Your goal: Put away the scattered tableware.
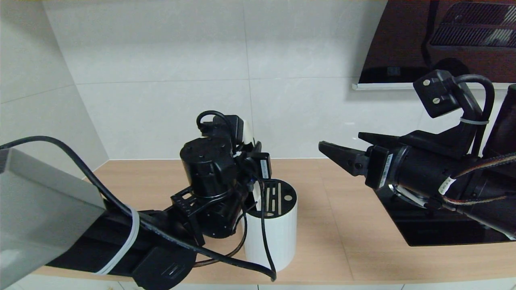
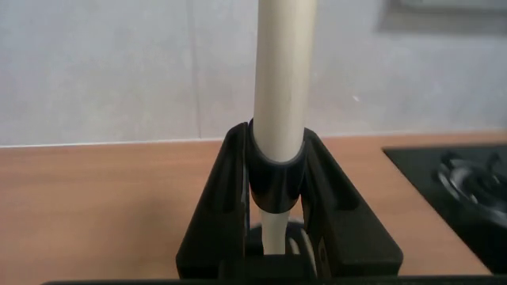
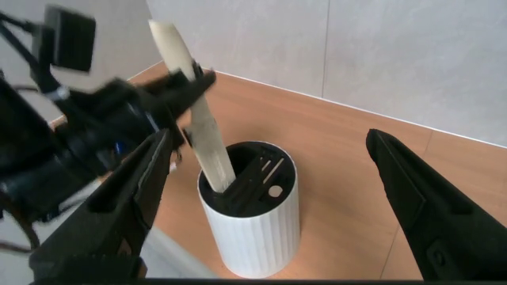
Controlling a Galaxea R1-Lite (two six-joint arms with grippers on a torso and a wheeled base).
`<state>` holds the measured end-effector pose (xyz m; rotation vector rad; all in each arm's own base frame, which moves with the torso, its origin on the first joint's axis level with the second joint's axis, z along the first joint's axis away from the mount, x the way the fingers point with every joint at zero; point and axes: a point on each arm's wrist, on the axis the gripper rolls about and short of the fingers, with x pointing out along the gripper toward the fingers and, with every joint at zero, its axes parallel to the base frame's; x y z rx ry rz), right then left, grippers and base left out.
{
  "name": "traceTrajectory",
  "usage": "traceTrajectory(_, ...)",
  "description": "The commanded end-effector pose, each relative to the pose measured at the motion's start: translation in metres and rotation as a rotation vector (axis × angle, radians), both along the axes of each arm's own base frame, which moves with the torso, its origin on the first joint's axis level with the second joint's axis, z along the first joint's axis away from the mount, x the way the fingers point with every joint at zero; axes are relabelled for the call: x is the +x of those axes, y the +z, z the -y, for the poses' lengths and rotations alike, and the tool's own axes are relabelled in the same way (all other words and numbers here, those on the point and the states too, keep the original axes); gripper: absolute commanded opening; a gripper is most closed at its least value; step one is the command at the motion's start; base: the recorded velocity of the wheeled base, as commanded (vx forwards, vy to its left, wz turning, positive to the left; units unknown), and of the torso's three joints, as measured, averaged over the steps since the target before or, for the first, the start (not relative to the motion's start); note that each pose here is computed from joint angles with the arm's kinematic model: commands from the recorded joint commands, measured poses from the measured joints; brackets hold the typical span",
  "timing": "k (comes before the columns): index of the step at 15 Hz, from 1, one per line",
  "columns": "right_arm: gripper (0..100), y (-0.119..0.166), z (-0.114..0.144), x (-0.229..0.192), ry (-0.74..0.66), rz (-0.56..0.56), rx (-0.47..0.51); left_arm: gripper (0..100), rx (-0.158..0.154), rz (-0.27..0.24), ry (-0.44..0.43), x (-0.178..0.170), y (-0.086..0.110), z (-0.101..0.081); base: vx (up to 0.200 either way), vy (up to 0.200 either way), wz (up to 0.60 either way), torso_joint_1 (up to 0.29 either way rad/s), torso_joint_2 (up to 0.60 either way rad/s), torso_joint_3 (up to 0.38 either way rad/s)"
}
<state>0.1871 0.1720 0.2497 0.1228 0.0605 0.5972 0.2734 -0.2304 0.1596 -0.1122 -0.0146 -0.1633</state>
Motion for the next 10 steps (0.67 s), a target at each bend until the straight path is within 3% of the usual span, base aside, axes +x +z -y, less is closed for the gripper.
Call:
traceTrajectory(1, 100, 0.0, 0.0, 0.0, 0.0, -0.001, -0.001, 0, 0.026, -0.03, -0.009, 0.001, -0.014, 0.005, 0.0, 0.0, 0.0, 0.0, 0.0, 0.0)
traceTrajectory(10, 100, -0.001, -0.001, 0.001, 0.0, -0.002, -0.002, 0, 0.062, -0.128, -0.015, 0.004, -0.055, 0.012, 0.0, 0.0, 0.0, 0.0, 0.0, 0.0)
